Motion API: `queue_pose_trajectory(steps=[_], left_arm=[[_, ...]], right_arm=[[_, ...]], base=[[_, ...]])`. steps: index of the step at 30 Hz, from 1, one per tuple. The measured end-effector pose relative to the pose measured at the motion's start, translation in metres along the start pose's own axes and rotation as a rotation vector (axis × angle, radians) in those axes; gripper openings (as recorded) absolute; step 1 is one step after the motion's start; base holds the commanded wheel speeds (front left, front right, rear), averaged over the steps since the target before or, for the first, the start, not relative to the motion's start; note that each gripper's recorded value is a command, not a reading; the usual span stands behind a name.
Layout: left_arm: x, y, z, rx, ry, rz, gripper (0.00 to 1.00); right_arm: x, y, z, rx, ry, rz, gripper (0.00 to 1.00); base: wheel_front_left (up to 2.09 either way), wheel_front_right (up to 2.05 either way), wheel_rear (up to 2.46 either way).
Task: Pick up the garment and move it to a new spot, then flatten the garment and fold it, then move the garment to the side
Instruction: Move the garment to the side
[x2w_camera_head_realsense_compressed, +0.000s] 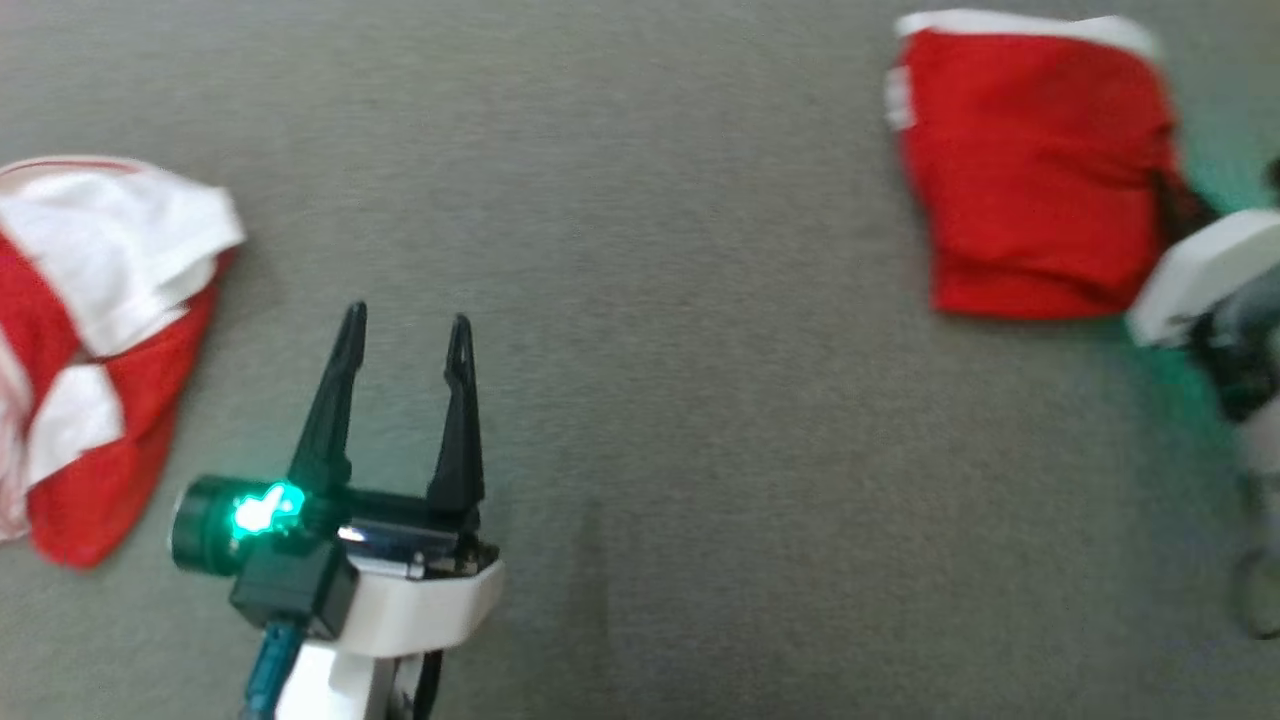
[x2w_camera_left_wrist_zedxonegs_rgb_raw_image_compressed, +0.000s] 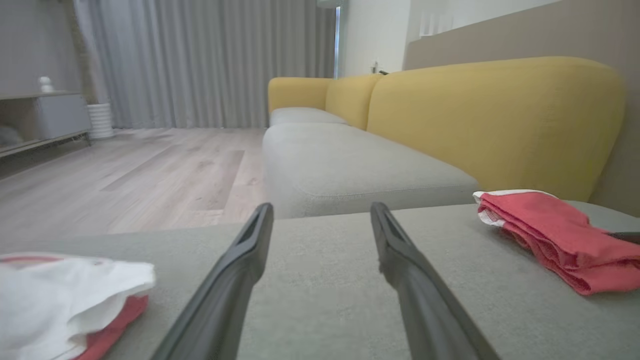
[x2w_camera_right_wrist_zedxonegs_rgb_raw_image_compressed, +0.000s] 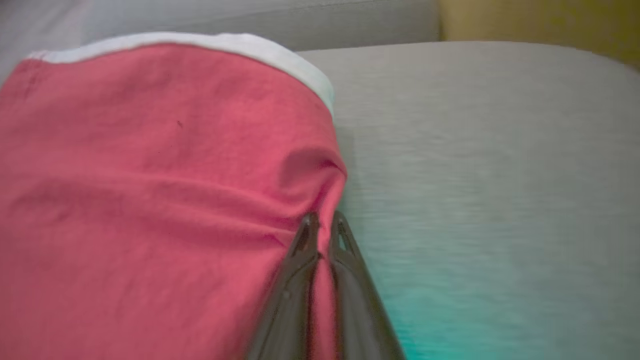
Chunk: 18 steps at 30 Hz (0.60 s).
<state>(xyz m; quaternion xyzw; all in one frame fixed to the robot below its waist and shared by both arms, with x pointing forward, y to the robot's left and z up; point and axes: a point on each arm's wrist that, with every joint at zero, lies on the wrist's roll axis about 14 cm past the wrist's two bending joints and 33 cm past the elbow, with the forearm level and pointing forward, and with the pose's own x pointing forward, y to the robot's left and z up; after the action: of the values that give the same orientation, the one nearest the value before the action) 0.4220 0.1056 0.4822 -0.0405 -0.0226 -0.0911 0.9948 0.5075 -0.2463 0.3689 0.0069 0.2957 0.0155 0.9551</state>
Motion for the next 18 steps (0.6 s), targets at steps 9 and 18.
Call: queue_pose_trajectory(steps=[9, 18], left_arm=[[0.043, -0.031, -0.022, -0.041, -0.002, -0.143, 1.0], [0.068, -0.048, -0.057, -0.082, 0.032, -0.211, 1.0]], right_arm=[[-0.017, -0.119, 0.006, -0.14, 0.065, -0.222, 0.0], [-0.019, -0.185, 0.029, -0.267, 0.044, -0.389, 0.0]], base=[[0.0, 0.0, 0.0], [0.0, 0.0, 0.0]])
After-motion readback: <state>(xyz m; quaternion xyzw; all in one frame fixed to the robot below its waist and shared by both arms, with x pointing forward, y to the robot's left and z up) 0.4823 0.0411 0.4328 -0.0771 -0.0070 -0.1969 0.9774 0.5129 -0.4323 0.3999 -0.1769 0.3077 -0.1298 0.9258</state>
